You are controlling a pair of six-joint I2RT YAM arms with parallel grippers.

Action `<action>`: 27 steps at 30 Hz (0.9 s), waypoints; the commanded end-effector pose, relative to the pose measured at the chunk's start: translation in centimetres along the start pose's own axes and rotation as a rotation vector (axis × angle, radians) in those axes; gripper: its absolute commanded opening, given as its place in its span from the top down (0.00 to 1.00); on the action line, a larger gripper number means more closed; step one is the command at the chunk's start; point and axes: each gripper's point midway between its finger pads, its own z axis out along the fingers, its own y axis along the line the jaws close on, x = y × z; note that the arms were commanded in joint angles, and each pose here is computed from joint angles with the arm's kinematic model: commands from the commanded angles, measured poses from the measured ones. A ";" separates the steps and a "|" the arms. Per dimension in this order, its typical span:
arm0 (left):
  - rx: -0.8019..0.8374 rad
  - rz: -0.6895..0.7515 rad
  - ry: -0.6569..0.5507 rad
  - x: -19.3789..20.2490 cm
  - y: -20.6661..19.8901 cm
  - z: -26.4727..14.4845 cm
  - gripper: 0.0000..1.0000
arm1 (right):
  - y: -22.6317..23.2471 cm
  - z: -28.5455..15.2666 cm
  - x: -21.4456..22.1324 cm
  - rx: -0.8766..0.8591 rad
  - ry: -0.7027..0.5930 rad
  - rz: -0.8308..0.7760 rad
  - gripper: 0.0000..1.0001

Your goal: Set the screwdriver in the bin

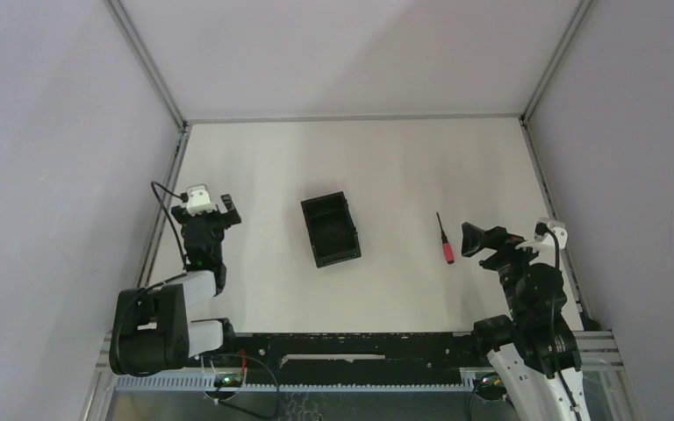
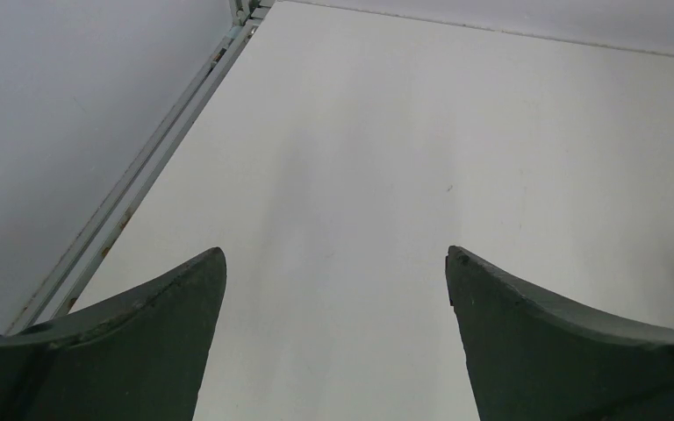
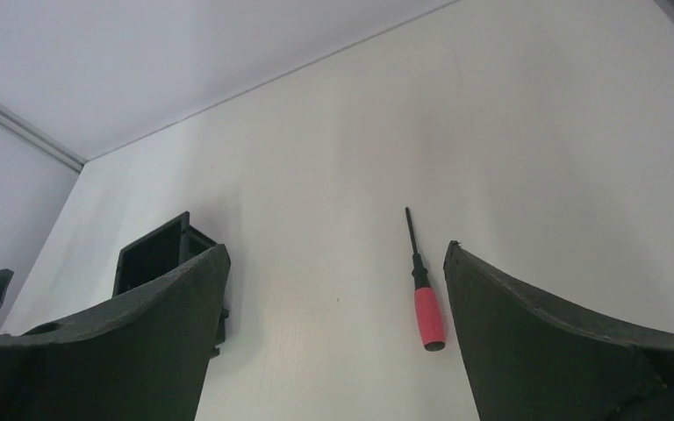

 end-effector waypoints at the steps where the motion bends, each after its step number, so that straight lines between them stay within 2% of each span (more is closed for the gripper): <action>1: 0.007 -0.013 -0.046 -1.5 -0.3 0.2 0.00 | 0.6 -0.3 -3.0 -0.007 -0.114 0.032 0.00; 7: 0.008 -0.013 -0.046 -1.5 -0.4 0.2 0.00 | 5.8 -1.3 -9.0 -0.228 -0.263 -0.105 0.00; 9: 0.007 -0.014 -0.045 -1.5 -0.3 0.2 0.00 | 7.0 -0.3 -10.6 -0.221 -0.211 -0.144 0.00; 14: 0.007 -0.014 -0.046 -1.5 -0.3 0.2 0.00 | 5.2 5.9 -8.0 0.040 0.267 -0.269 0.04; 16: 0.007 -0.015 -0.045 -1.5 -0.3 0.2 0.00 | 2.6 7.5 -5.1 0.211 0.506 -0.326 0.04; 18: 0.008 -0.014 -0.045 -1.4 -0.4 0.2 0.00 | -0.3 8.2 -2.3 0.373 0.685 -0.378 0.01; 23: 0.008 -0.014 -0.046 -1.5 -0.4 0.2 0.00 | -1.0 10.0 6.4 0.284 1.021 -0.264 0.02; 27: 0.009 -0.013 -0.046 -1.5 -0.4 0.2 0.00 | -2.7 10.6 12.3 0.281 1.193 -0.237 0.10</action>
